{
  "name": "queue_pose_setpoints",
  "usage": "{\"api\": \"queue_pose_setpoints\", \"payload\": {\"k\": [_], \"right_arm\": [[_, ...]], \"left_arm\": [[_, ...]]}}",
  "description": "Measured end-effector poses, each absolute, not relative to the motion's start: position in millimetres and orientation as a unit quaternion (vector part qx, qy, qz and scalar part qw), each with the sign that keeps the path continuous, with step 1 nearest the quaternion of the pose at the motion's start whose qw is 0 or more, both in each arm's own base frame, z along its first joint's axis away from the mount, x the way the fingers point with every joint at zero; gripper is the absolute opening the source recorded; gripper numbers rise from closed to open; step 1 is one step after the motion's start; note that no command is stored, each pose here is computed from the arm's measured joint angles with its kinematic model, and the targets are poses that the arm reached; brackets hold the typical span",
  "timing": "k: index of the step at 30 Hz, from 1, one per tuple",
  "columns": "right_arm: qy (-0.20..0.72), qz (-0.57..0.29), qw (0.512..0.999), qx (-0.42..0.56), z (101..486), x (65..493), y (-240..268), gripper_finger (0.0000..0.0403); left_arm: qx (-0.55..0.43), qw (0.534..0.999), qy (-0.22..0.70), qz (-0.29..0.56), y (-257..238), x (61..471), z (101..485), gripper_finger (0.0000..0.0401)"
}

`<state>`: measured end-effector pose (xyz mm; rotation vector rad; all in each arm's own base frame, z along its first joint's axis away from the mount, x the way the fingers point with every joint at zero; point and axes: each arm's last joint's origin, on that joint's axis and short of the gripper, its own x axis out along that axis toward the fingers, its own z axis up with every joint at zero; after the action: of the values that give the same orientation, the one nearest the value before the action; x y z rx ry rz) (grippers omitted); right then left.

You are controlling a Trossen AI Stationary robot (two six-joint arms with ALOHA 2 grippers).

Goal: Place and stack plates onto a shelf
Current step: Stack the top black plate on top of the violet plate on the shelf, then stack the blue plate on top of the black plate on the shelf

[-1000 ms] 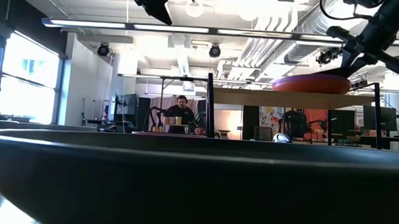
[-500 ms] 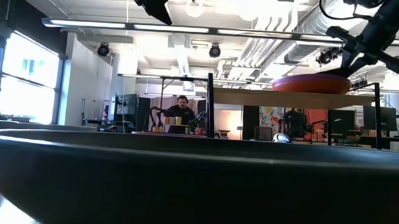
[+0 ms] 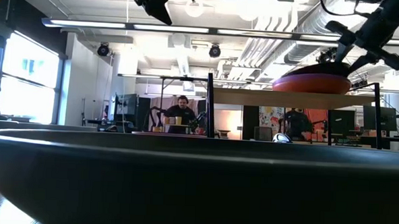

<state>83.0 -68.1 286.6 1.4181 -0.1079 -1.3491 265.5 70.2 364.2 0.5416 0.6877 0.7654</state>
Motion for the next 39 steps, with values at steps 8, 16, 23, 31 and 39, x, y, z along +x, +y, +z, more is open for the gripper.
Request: {"api": "queue_pose_setpoints", "payload": {"k": [8,16,23,31,39], "right_arm": [[-0.032,-0.558,0.575,0.598,304.3,73.2,-60.6,0.0114],[-0.01,-0.552,0.571,0.607,306.8,70.4,-57.5,0.0115],[0.012,-0.54,0.569,0.62,305.0,70.5,-55.7,0.0115],[0.047,-0.504,0.59,0.629,305.5,72.8,-54.1,0.0115],[0.018,-0.387,0.699,0.601,325.6,88.1,-59.6,0.0115]], "left_arm": [[0.256,0.836,0.325,0.361,70.2,265.6,364.2,0.0108],[0.256,0.836,0.325,0.361,70.2,265.6,364.2,0.0108],[0.256,0.836,0.325,0.361,70.2,265.6,364.2,0.0108],[0.254,0.835,0.326,0.363,70.3,265.3,363.9,0.0108],[0.204,0.833,0.378,0.349,77.6,255.8,350.9,0.0108]]}}
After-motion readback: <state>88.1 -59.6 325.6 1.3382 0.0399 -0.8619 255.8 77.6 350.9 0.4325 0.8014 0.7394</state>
